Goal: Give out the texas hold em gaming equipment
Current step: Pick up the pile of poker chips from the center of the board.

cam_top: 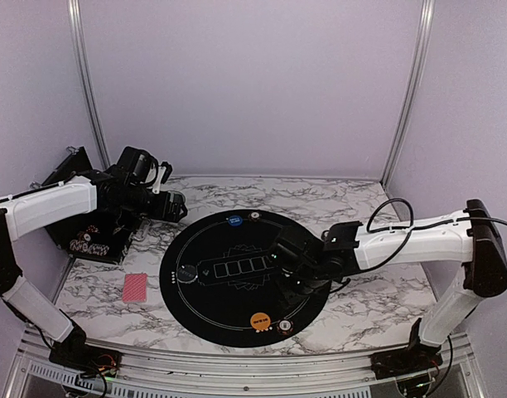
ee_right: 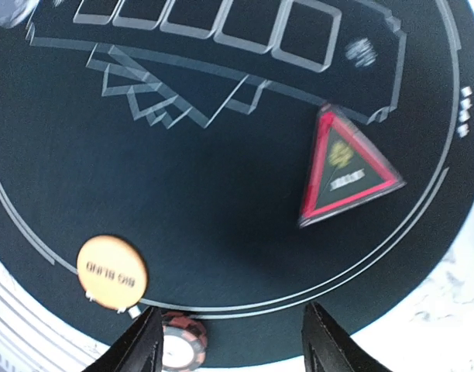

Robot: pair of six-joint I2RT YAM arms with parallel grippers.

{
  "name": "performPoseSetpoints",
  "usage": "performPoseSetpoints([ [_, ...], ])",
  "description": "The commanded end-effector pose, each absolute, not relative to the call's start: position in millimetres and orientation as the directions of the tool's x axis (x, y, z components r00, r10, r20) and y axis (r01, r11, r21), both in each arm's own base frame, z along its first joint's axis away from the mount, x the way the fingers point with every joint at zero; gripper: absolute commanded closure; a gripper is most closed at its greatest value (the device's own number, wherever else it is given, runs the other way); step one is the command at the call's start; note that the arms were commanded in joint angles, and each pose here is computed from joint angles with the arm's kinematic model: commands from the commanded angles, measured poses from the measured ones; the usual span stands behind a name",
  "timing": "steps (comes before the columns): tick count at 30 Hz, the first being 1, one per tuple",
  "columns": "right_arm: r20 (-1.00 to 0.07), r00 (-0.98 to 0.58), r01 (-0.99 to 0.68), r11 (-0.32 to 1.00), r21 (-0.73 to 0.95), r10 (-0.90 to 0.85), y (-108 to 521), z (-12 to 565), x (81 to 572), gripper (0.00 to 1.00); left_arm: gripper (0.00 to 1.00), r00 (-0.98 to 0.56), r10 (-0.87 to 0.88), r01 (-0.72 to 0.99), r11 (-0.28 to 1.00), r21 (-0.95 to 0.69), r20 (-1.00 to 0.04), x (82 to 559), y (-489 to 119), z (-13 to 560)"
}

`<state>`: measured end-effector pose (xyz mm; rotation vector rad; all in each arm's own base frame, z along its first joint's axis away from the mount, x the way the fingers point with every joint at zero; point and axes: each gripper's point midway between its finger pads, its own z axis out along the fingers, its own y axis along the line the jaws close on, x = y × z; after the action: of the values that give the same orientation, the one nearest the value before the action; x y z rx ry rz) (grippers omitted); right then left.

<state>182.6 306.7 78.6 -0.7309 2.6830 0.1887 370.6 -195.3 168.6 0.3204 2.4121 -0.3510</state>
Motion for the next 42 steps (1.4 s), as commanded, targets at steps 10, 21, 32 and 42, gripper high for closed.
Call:
performPoseSetpoints([
  [10, -0.482, -0.807, -0.370, 0.928, -0.038, -0.341, 245.9, 120.6, 324.9, 0.41, 0.01, -0.764, 0.155, 0.334, 0.926, -0.179, -0.626, 367.5, -197.7, 161.8],
  [21, -0.483, -0.850, -0.225, 0.974, -0.027, -0.210, 179.4, 107.9, 416.3, 0.41, 0.01, -0.776, 0.157, 0.338, 0.921, -0.193, -0.610, 366.6, -200.9, 156.0],
  [32, -0.424, -0.881, -0.233, 0.972, 0.007, -0.209, 154.7, 83.2, 453.1, 0.35, 0.01, -0.785, 0.163, 0.336, 0.922, -0.191, -0.598, 367.4, -201.3, 150.5],
  [42, -0.357, -0.906, -0.242, 0.970, -0.006, -0.228, 146.8, 53.6, 450.0, 0.32, 0.01, -0.788, 0.167, 0.333, 0.925, -0.181, -0.592, 367.9, -199.9, 147.7],
])
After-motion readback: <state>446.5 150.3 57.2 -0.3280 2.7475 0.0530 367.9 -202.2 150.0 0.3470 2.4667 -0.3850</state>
